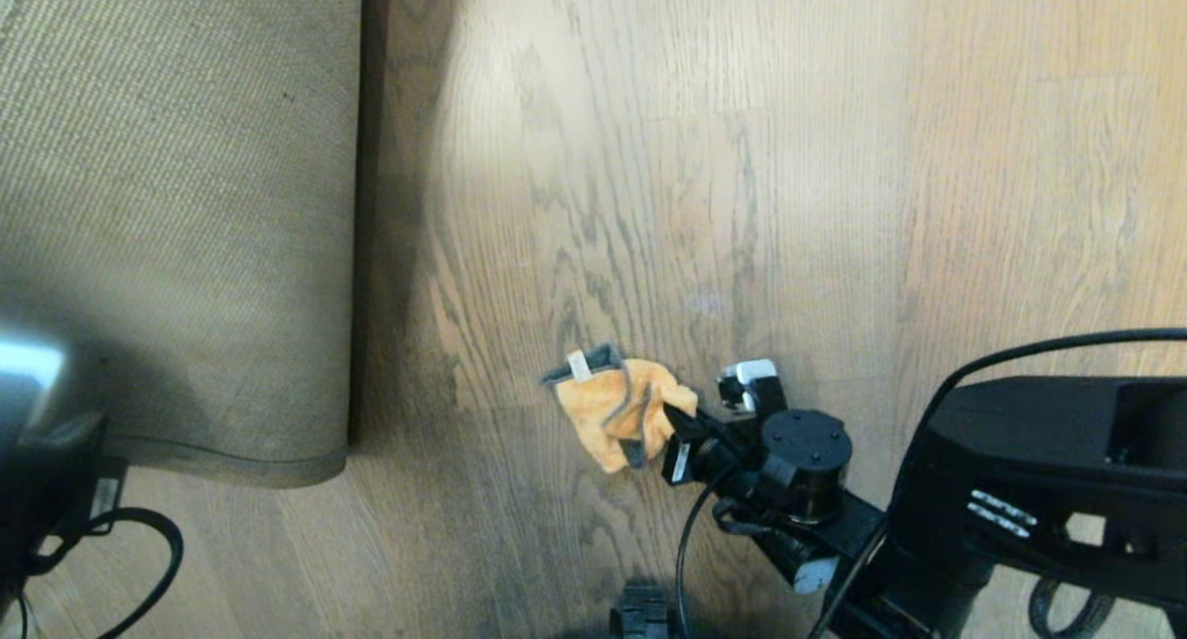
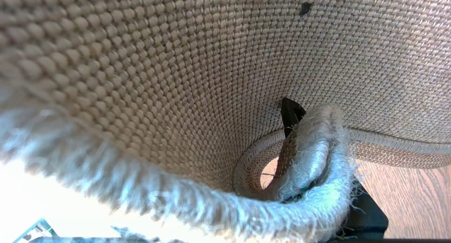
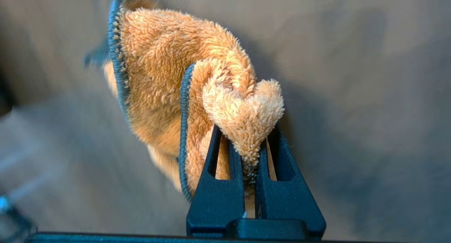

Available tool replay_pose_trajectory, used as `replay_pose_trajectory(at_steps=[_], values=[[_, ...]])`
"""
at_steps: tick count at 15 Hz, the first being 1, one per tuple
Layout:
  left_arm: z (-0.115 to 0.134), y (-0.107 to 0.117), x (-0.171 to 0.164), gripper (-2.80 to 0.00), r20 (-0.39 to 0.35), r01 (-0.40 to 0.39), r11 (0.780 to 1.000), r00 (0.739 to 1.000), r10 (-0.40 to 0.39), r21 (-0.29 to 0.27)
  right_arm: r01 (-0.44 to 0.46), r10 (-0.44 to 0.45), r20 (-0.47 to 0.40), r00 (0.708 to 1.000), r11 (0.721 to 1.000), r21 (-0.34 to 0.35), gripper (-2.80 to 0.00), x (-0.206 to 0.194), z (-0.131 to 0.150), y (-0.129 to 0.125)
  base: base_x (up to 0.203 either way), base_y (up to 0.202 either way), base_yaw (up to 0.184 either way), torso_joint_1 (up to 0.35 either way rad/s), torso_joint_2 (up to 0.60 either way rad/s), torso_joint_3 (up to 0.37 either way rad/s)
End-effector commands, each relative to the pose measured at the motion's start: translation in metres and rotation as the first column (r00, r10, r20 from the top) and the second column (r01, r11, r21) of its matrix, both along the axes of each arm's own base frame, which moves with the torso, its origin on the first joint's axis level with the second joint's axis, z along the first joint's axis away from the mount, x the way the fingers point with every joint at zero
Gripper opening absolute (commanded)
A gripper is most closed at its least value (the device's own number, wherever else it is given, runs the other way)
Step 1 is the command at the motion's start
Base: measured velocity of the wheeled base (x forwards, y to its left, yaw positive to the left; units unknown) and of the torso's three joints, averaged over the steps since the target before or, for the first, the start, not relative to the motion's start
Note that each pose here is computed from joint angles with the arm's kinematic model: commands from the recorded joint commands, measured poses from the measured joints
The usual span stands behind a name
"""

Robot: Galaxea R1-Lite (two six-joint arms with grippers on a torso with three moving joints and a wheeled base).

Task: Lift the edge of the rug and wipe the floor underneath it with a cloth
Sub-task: Wipe the floor under the carpet with a rag

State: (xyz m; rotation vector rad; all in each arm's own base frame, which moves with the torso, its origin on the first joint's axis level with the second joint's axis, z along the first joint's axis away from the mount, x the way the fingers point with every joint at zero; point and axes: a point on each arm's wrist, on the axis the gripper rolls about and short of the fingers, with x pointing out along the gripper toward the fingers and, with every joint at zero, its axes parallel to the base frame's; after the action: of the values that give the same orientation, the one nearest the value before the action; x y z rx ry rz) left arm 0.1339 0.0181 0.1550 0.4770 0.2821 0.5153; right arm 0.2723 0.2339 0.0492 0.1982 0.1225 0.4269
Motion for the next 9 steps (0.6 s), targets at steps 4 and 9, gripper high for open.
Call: replay_pose_trajectory(at_steps=[4, 9], values=[[0.0, 0.0, 0.0, -2.8, 0.001, -0.003, 1.0, 1.0, 0.003, 0.004, 0.075, -0.1, 0.117, 0.988, 0.977, 0.2, -2.8, 0.015, 0.055, -0.029, 0.0, 0.0, 0.0, 0.0, 0.0, 0.0], [0.001, 0.0, -0.001, -2.8, 0.009, -0.004, 1.0, 1.0, 0.004, 0.004, 0.118, -0.185, 0.207, 0.961, 0.947, 0.3, -2.8, 0.042, 0.086, -0.046, 0.0, 0.0, 0.0, 0.0, 0.0, 0.0]])
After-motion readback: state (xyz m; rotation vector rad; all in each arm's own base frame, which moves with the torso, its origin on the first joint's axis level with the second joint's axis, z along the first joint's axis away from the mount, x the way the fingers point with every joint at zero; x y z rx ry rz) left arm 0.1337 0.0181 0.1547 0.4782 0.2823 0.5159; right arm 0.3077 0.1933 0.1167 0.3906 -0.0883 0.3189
